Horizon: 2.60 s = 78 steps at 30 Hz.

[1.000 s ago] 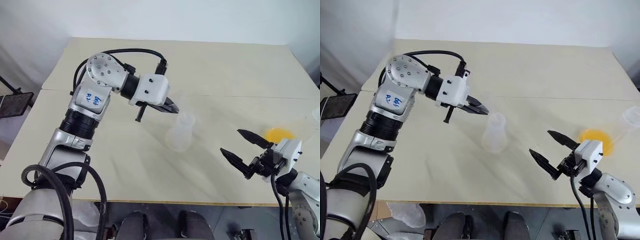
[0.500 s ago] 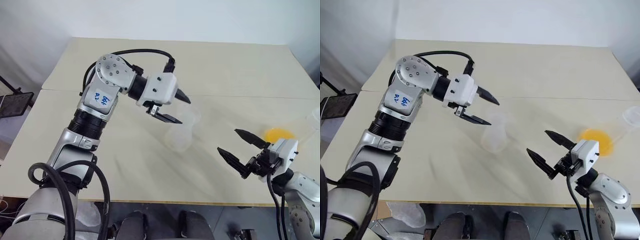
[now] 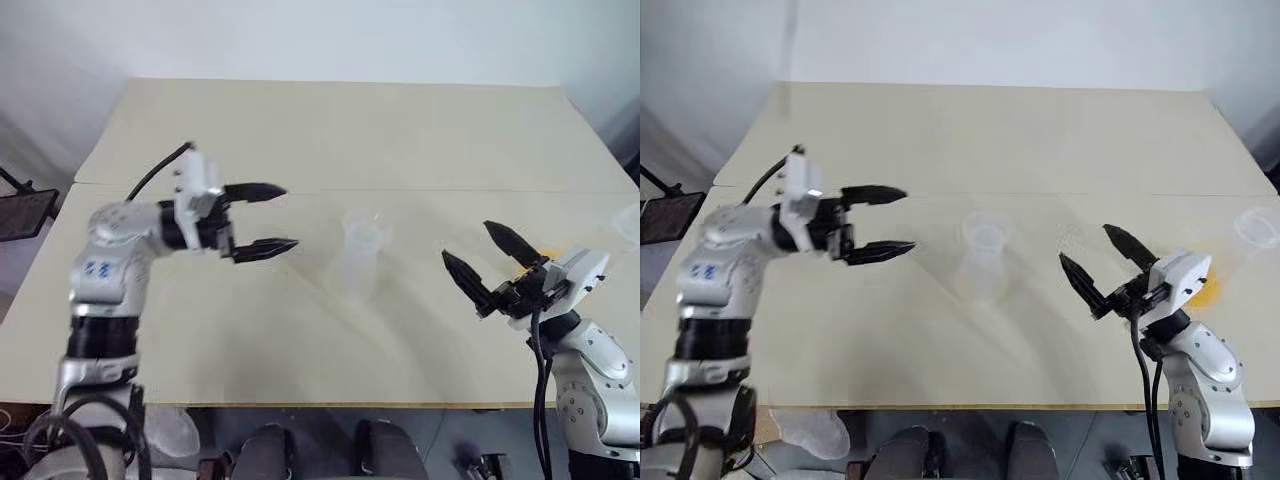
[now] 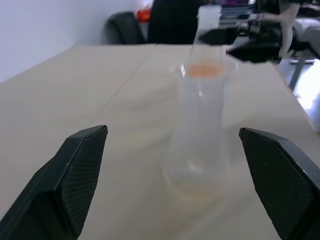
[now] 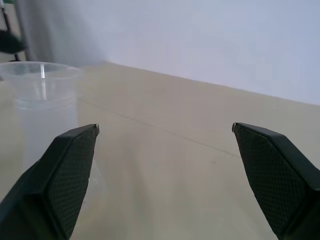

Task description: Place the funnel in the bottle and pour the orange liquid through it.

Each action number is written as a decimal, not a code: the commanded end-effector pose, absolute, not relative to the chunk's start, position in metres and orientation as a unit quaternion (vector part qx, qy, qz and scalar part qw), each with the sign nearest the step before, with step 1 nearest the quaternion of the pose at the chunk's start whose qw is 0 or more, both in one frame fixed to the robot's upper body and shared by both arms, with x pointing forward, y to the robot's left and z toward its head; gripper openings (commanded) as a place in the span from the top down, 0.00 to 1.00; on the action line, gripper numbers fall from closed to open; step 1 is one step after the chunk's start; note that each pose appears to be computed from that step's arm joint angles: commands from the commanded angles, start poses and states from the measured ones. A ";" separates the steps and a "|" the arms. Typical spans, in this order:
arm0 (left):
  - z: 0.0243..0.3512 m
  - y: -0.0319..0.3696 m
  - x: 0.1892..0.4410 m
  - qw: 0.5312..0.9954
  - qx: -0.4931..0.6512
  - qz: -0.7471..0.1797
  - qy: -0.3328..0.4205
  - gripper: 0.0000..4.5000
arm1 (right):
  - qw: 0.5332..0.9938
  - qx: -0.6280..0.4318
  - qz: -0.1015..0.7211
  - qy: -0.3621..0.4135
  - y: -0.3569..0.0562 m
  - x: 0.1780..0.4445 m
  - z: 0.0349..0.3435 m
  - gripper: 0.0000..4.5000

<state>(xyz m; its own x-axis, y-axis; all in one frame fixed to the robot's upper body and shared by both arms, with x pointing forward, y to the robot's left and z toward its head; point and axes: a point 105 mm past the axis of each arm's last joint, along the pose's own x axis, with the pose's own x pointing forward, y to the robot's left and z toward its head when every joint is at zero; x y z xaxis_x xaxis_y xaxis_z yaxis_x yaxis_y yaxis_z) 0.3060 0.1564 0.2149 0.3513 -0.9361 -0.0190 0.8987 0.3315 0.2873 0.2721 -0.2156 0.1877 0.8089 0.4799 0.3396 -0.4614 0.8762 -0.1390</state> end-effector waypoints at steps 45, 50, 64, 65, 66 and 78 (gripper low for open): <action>0.182 0.097 0.244 0.814 0.062 -0.567 -0.109 0.00 | 0.991 0.016 -0.061 -0.119 -0.374 0.272 0.198 0.00; 0.184 0.096 0.245 0.816 0.064 -0.563 -0.114 0.00 | 0.990 0.015 -0.067 -0.123 -0.377 0.282 0.201 0.00; 0.186 0.093 0.248 0.816 0.066 -0.561 -0.121 0.00 | 0.987 0.010 -0.066 -0.146 -0.378 0.294 0.207 0.23; 0.187 0.093 0.248 0.816 0.067 -0.560 -0.122 0.00 | 0.987 0.010 -0.064 -0.146 -0.377 0.295 0.206 0.29; 0.187 0.093 0.249 0.817 0.068 -0.560 -0.123 0.00 | 0.987 0.010 -0.063 -0.146 -0.376 0.295 0.205 0.37; 0.190 0.098 0.255 0.826 0.064 -0.544 -0.131 0.00 | 0.980 -0.044 0.058 -0.186 -0.302 0.314 0.251 0.45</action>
